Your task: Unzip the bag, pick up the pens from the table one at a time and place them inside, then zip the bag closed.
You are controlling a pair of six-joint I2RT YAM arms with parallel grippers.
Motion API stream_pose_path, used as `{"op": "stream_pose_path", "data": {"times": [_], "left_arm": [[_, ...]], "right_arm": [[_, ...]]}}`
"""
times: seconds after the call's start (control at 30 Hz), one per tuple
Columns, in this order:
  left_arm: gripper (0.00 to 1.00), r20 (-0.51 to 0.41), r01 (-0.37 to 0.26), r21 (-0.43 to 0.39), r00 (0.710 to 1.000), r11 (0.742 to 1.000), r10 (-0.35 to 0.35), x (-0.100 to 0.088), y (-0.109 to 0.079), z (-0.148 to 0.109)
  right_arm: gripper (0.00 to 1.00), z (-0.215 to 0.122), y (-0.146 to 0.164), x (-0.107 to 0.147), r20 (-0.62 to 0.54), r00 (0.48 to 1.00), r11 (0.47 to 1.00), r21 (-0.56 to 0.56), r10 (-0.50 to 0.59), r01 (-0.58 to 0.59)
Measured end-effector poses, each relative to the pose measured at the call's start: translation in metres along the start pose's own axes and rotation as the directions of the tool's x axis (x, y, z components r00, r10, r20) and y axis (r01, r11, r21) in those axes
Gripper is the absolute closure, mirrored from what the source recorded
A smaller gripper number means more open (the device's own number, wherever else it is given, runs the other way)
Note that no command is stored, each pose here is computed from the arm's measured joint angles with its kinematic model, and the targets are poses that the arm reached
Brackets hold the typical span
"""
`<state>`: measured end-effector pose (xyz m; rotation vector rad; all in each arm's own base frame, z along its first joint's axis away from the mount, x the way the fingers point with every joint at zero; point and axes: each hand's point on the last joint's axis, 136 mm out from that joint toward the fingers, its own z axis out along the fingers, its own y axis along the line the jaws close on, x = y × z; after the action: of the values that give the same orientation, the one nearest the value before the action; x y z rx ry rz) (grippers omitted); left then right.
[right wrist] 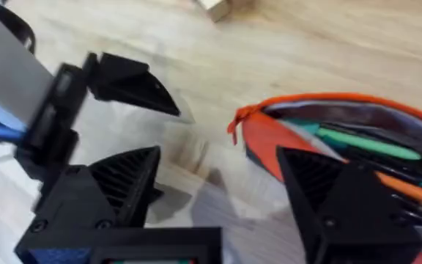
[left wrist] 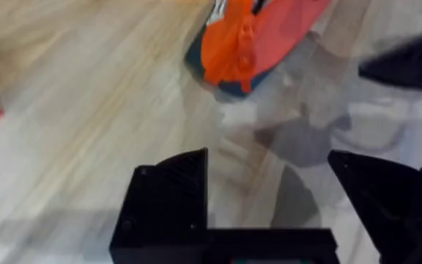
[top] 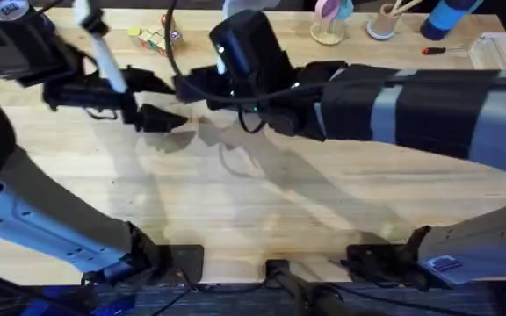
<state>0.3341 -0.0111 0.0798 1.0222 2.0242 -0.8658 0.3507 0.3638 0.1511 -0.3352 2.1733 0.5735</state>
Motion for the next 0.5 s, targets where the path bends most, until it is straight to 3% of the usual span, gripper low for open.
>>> {"op": "stream_pose_path", "data": {"times": [0.07,0.33,0.5], "left_arm": [[0.006,0.012,0.009,-0.002,1.000,1.000,-0.009,0.005,-0.003,-0.011],[0.007,0.044,-0.056,-0.009,0.997,0.998,0.056,0.011,-0.010,-0.028],[0.007,0.045,-0.086,-0.010,0.995,0.996,0.087,0.011,-0.010,-0.029]], "right_arm": [[0.011,-0.001,0.005,0.004,-0.010,1.000,1.000,-0.008,-0.014,0.013],[0.005,-0.002,0.011,0.007,-0.017,0.998,0.998,-0.017,0.055,-0.056],[0.005,-0.004,0.004,0.020,-0.091,0.995,0.999,0.027,0.046,-0.043]]}}
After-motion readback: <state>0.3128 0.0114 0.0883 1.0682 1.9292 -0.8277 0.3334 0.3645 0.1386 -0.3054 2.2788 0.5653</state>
